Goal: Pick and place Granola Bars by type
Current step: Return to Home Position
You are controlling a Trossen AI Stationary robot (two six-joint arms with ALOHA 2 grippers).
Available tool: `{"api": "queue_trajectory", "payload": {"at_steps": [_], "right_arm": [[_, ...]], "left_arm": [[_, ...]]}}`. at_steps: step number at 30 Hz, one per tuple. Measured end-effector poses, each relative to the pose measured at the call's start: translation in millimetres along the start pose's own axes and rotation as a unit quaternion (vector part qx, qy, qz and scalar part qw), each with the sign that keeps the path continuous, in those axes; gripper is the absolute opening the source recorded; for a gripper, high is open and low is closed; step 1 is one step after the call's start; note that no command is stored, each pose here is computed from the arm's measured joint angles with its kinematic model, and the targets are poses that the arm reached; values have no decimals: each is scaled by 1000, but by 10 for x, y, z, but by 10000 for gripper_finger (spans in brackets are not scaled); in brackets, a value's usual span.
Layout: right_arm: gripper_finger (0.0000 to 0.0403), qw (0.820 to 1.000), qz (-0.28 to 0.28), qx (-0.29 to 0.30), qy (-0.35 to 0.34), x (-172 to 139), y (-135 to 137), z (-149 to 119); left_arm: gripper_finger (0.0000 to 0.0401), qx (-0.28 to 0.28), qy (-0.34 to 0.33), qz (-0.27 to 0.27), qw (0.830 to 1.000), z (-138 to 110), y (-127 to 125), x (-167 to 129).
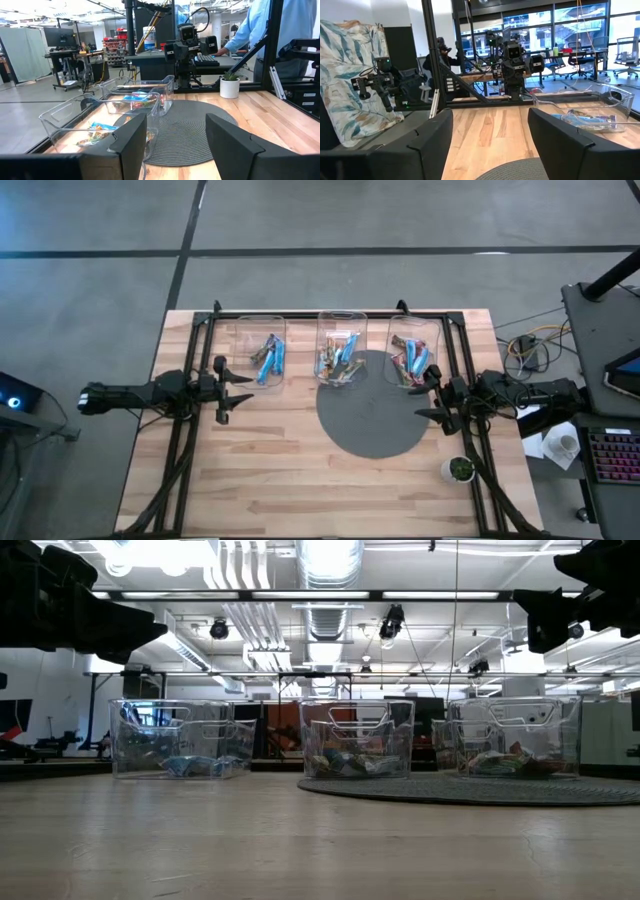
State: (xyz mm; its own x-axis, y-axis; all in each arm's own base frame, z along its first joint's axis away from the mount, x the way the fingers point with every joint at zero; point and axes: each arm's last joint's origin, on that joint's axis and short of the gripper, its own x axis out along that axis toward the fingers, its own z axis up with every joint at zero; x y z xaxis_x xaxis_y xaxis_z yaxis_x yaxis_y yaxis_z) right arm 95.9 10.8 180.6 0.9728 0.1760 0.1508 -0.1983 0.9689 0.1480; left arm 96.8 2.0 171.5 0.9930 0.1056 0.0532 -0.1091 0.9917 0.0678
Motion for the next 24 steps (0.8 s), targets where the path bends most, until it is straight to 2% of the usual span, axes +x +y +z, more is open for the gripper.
{"api": "queue_trajectory", "payload": {"at_steps": [14,24], "right_arm": [[254,1000,0,0,0,0,0,0],[244,1000,0,0,0,0,0,0]], "left_arm": [[186,0,0,0,1000,0,0,0],[186,0,0,0,1000,-1,0,0]]}}
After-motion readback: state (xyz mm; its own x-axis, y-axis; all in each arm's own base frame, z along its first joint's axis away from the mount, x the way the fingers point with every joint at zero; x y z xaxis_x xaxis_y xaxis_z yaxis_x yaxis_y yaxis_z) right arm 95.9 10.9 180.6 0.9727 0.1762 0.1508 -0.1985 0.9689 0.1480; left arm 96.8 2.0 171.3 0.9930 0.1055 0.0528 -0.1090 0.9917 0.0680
